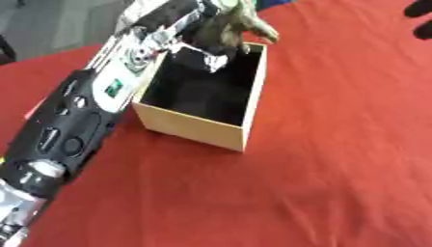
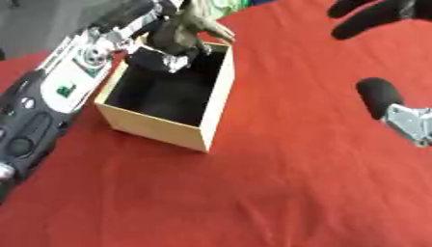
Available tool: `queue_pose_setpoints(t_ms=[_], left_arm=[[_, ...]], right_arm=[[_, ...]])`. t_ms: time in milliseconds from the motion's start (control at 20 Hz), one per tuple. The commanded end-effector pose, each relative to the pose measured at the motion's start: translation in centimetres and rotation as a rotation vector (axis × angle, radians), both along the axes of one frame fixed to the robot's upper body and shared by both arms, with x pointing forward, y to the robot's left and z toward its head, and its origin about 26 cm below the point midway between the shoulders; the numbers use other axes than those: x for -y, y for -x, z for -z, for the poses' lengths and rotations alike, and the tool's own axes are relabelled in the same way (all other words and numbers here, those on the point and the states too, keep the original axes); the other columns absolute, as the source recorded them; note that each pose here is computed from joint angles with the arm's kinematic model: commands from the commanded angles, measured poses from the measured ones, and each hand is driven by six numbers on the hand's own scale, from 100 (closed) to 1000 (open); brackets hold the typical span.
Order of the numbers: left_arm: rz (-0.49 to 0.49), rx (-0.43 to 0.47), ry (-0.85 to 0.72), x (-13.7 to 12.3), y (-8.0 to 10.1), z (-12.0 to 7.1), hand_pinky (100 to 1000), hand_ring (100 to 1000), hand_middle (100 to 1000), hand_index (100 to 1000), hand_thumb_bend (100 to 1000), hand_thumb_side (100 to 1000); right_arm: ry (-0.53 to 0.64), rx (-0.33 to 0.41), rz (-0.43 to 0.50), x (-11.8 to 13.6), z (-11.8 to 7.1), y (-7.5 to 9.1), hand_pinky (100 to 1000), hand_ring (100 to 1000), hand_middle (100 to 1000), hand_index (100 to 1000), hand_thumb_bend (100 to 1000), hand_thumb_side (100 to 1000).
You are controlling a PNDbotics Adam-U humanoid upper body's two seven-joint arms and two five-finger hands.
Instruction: Pick up objects on the table and place them in the box.
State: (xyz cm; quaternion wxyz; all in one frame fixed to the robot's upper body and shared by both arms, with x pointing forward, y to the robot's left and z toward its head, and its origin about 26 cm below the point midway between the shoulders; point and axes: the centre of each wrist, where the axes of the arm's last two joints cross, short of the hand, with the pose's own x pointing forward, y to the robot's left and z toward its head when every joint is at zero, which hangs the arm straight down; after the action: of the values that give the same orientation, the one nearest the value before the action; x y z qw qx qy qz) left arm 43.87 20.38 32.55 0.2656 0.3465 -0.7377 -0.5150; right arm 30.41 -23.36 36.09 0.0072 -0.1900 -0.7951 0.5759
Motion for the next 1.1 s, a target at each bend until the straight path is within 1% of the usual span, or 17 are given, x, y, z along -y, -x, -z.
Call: queue_pose_setpoints(t_ms=[50,100,250,300,350,550,600,650,700,750,800,850,900,950,1000,1050,1100], left_arm=[[-0.054,0.019,-0.034,-1.1,0.1,-0.9,300,243,185,340,100,264],[-0.077,0.006,-0.051,-1.3,-0.1,-0.6,370,303,247,406,100,251],[-0.120,-0.011,-0.098,-1.4,-0.3,-0.5,370,303,247,406,100,251],[-0.147,-0.024,-0.116,-1.8,-0.4,-0.3,459,377,312,481,100,246],[-0.177,-0.039,-0.132,-2.1,-0.6,-0.1,505,429,365,535,100,244],[-0.247,-0.054,-0.182,-2.0,-0.7,-0.2,511,437,373,541,100,244],[-0.264,-0.058,-0.198,-2.1,-0.7,-0.1,701,678,620,724,100,249],[-0.283,-0.066,-0.219,-2.2,-0.8,0.0,742,738,684,759,100,253],[-0.296,-0.070,-0.238,-2.3,-0.8,-0.1,742,738,684,759,100,253],[-0.306,-0.073,-0.258,-2.2,-0.8,-0.1,817,828,777,827,100,262],[-0.314,-0.077,-0.283,-2.2,-0.8,-0.1,836,848,796,843,100,307],[-0.320,-0.079,-0.305,-2.2,-0.7,-0.2,836,848,796,843,100,307],[-0.327,-0.076,-0.324,-2.2,-0.7,-0.4,882,899,848,893,174,735],[-0.332,-0.068,-0.339,-2.2,-0.6,-0.5,882,899,848,893,174,735],[-0.337,-0.060,-0.352,-2.2,-0.5,-0.6,885,903,852,899,191,783],[-0.341,-0.044,-0.358,-2.1,-0.4,-0.9,916,935,883,930,379,1000],[-0.346,-0.024,-0.360,-2.0,-0.3,-1.1,917,936,882,930,399,1000]], right_arm=[[0.003,0.031,-0.001,0.2,-0.8,0.6,887,915,807,808,100,481],[0.003,0.032,-0.001,0.2,-0.8,0.6,888,915,808,808,100,482],[0.003,0.032,-0.002,0.2,-0.8,0.6,888,915,808,808,100,482],[0.002,0.032,-0.001,0.2,-0.8,0.6,888,915,807,807,100,482],[0.001,0.031,-0.001,0.3,-0.8,0.6,888,915,807,807,100,482],[-0.003,0.032,-0.001,0.3,-0.8,0.7,887,915,807,807,100,482],[-0.003,0.032,0.000,0.3,-0.8,0.7,888,915,807,806,100,482],[-0.004,0.031,-0.001,0.3,-0.7,0.7,888,915,807,806,100,482],[-0.004,0.031,-0.001,0.3,-0.7,0.6,888,915,807,806,100,482],[-0.005,0.030,0.000,0.3,-0.7,0.6,888,914,807,806,100,483],[-0.007,0.029,0.001,0.4,-0.7,0.6,888,914,807,806,100,483],[-0.008,0.028,0.002,0.4,-0.7,0.6,888,914,807,806,100,483],[-0.008,0.027,0.003,0.4,-0.6,0.6,888,914,806,806,100,483],[-0.008,0.026,0.004,0.4,-0.6,0.6,888,914,806,806,100,483],[-0.008,0.025,0.005,0.5,-0.6,0.6,888,914,806,806,100,483],[-0.010,0.024,0.005,0.5,-0.6,0.6,888,913,806,806,100,484],[-0.012,0.022,0.005,0.5,-0.6,0.6,888,913,806,806,100,485]])
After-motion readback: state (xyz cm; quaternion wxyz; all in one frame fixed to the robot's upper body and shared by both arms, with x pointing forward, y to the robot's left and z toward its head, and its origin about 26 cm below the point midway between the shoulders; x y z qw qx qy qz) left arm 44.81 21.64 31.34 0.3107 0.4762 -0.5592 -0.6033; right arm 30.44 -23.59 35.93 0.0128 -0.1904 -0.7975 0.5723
